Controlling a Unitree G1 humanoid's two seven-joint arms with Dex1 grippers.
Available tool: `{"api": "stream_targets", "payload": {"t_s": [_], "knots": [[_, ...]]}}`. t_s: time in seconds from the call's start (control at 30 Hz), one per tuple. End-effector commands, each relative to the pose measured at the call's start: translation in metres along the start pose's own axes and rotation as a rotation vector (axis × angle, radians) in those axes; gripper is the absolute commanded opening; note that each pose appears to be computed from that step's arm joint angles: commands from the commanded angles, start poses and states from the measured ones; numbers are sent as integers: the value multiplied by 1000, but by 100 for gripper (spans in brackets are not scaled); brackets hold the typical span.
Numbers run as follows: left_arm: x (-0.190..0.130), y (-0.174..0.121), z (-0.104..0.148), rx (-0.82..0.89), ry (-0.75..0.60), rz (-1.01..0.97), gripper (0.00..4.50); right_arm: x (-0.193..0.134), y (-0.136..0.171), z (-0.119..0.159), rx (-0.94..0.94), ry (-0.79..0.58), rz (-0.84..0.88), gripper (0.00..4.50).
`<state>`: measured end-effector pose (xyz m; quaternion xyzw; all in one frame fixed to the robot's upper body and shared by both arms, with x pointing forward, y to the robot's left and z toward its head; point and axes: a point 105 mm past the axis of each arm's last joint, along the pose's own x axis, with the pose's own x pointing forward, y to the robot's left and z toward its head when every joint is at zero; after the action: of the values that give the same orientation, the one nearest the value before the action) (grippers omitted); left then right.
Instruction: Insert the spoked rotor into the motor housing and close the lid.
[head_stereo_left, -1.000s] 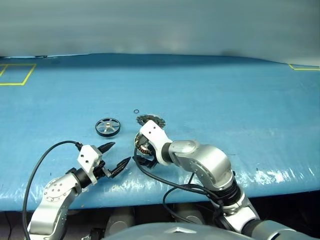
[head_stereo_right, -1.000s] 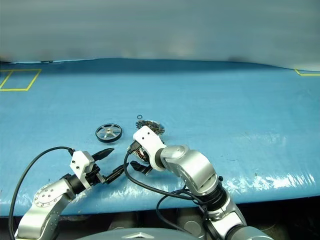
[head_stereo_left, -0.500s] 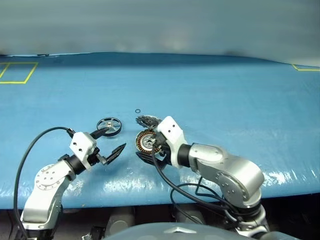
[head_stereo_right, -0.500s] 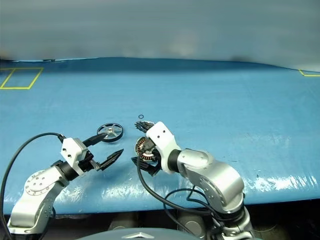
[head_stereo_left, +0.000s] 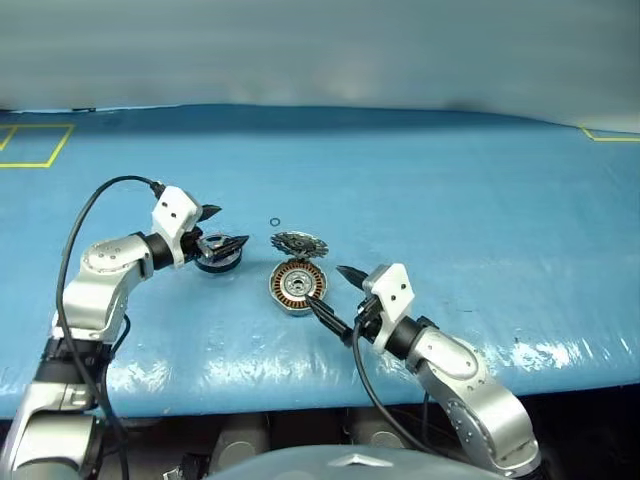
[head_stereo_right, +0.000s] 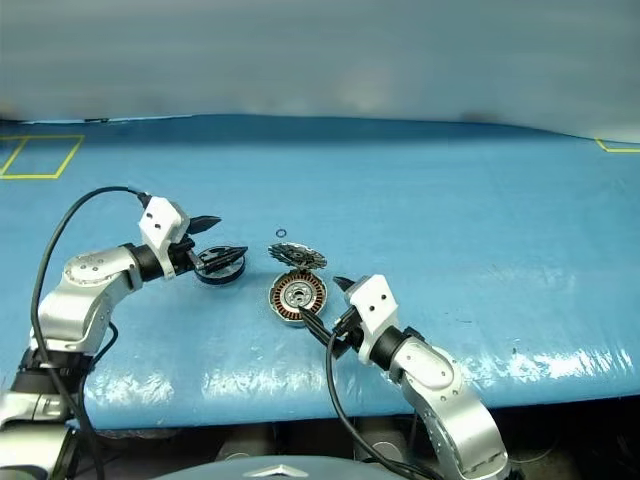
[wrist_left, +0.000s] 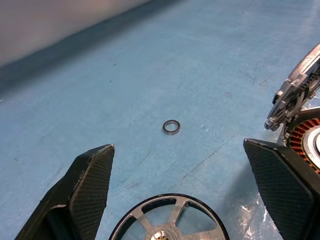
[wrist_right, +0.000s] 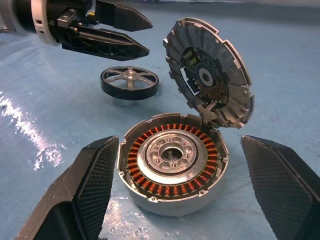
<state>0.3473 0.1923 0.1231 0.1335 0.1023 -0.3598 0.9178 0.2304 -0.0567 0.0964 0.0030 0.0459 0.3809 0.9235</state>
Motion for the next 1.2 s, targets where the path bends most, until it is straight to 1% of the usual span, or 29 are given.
{"api": "stream_targets", "payload": {"t_s": [0.03,0.2,0.3,0.5,0.77,0.93,1.2], "knots": [[12,12,8,-11,11,-29,450,-4,-7,6,-59,-85,-66,413],[35,16,9,-8,51,-77,450,-12,-24,-7,-88,-123,-207,413],[48,14,9,-9,67,-106,450,-16,-31,-21,-31,-101,-250,413],[71,13,7,3,90,-127,450,-23,-37,-37,-3,-42,-290,413],[95,3,6,64,72,-115,450,-22,-40,-41,-4,-30,-324,413],[100,-1,-1,85,87,-115,450,-22,-41,-42,7,-26,-337,413],[102,1,-12,80,133,-86,450,-19,-41,-41,12,-31,-330,413]]}}
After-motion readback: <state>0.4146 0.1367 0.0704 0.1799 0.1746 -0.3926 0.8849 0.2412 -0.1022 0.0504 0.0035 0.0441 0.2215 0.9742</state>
